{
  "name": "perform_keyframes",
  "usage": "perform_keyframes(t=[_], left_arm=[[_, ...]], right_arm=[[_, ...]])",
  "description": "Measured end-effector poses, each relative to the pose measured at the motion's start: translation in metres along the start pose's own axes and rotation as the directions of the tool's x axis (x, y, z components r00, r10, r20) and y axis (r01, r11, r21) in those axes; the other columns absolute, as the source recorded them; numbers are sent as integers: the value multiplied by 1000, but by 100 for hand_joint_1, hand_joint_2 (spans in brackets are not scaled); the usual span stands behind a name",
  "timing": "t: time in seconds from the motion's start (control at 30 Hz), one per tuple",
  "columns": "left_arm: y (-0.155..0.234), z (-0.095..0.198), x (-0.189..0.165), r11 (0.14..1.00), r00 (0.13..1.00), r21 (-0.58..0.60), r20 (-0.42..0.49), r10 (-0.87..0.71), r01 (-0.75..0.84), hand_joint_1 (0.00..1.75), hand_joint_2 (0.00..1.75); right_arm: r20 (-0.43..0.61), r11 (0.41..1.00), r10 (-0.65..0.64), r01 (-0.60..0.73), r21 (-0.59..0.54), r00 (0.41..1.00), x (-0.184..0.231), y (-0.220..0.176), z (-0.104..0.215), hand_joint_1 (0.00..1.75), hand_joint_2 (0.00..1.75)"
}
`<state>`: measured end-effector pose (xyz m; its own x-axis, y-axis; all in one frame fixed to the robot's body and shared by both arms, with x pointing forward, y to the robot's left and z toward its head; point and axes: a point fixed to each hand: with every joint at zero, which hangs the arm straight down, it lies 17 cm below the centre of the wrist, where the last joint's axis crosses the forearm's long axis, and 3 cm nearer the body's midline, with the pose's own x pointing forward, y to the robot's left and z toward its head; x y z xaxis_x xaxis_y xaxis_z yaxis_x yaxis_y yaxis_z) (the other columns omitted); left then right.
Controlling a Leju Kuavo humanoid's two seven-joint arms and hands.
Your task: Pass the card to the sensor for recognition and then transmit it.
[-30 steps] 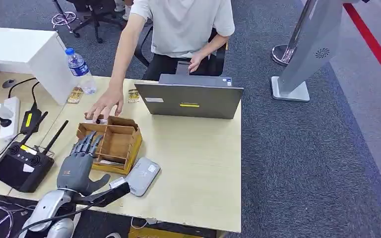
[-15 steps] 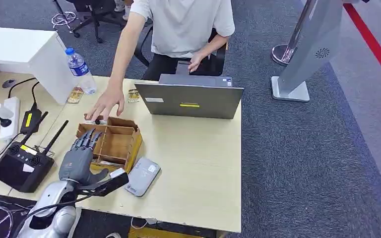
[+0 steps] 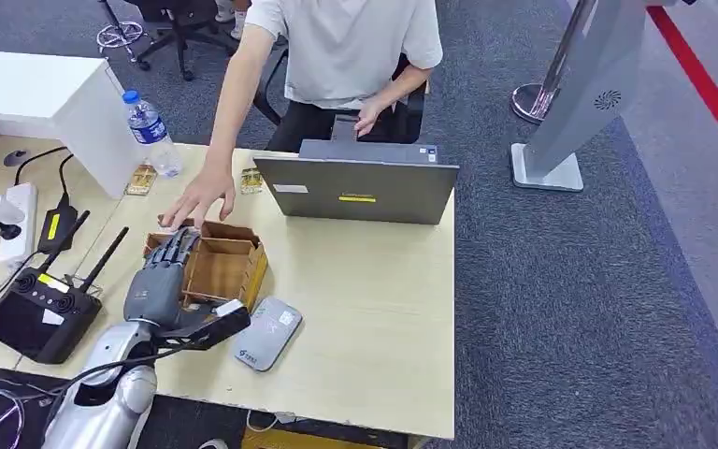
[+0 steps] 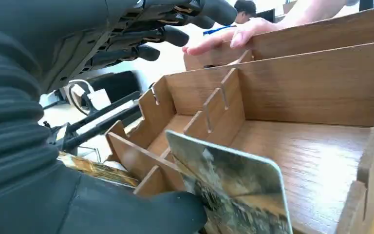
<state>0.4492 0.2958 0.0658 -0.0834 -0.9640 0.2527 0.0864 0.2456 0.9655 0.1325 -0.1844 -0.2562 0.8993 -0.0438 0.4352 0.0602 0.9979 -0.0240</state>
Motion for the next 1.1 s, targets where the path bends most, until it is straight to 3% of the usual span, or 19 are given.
perform_keyframes(t=[0.6, 0.87, 1.07, 1.1], left_arm=[[-5, -5, 6, 1000, 1000, -9, 7, 13, -13, 0, 175], [-14, -2, 26, 997, 994, -47, 93, 64, -60, 0, 175], [-16, -2, 31, 997, 992, -53, 106, 66, -60, 0, 175], [-16, -2, 31, 997, 992, -54, 108, 65, -59, 175, 175]], right_arm=[[0, 1000, 0, 0, 0, 1000, 0, 0, 0, 0, 175], [0, 1000, 2, -2, 1, 1000, 0, 0, 0, 0, 175], [1, 1000, 2, -2, 1, 1000, 0, 0, 0, 0, 175], [1, 1000, 2, -2, 1, 1000, 0, 0, 0, 0, 175]])
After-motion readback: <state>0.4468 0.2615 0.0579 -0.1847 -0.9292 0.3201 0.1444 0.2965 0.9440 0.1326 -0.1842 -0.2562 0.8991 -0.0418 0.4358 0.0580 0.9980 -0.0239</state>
